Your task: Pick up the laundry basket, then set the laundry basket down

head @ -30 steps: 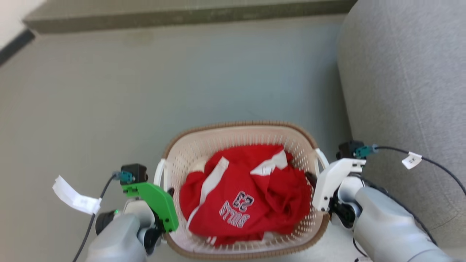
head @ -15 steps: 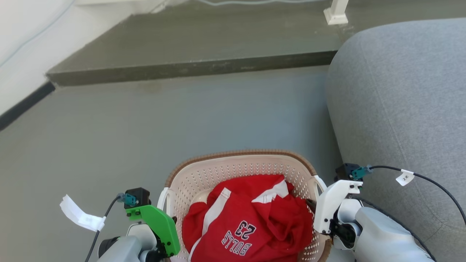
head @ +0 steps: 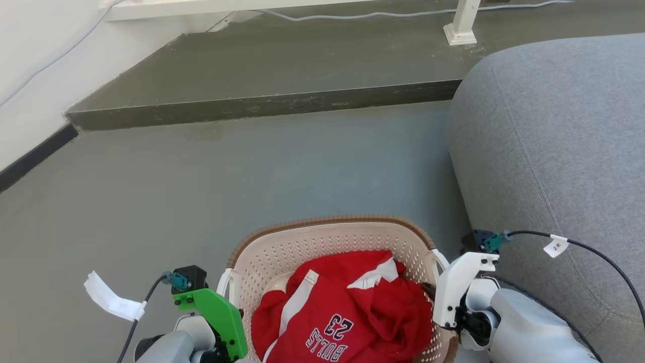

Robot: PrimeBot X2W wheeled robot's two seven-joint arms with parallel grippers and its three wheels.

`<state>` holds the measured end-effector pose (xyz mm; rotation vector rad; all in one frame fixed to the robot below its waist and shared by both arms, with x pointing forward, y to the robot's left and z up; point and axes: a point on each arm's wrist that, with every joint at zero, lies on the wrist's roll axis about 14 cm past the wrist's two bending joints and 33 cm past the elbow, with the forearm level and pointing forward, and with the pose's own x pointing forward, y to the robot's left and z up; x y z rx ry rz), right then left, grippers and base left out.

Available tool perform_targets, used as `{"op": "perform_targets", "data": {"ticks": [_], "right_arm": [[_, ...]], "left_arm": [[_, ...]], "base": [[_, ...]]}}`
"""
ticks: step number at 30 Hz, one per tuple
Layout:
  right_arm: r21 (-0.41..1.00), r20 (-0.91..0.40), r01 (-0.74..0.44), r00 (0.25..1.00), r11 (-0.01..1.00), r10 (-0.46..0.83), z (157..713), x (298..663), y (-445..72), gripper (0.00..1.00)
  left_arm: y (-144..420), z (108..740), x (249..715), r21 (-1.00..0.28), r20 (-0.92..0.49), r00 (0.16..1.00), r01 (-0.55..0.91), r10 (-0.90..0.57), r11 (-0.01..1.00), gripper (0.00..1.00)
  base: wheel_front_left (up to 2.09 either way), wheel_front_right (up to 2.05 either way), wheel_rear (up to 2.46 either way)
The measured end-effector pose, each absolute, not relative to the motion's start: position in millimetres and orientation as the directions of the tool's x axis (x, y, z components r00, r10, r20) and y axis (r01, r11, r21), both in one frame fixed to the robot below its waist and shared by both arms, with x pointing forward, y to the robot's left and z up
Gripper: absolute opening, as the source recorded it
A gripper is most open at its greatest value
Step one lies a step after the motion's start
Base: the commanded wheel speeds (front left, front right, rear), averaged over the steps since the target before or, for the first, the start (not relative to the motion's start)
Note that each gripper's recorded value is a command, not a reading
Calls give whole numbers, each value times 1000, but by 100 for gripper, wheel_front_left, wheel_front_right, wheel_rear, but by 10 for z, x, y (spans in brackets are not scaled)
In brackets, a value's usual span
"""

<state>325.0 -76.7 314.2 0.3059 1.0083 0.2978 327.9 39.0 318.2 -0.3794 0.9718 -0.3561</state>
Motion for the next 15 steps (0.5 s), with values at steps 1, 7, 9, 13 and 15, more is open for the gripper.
{"op": "perform_targets", "data": {"ticks": [1, 7, 9, 13, 15], "right_arm": [[384, -778, -103, 498, 918, 382, 3140, 3246, -765, 0], [386, -784, -102, 487, 917, 384, 3123, 3228, -758, 0], [387, -785, -100, 486, 917, 384, 3120, 3224, -757, 0], [386, -786, -101, 484, 917, 385, 3116, 3218, -756, 0], [388, -786, -98, 484, 916, 385, 3115, 3216, -757, 0]], "left_arm": [[389, 3179, 3274, -466, -728, 513, 117, -455, 877, 0], [389, 3164, 3257, -466, -734, 503, 116, -457, 877, 0], [387, 3160, 3251, -466, -735, 500, 116, -457, 877, 0], [385, 3157, 3247, -468, -736, 498, 114, -458, 876, 0], [382, 3155, 3245, -467, -737, 497, 117, -459, 876, 0]], "base": [[0, 0, 0], [0, 0, 0], [0, 0, 0], [0, 0, 0], [0, 0, 0]]}}
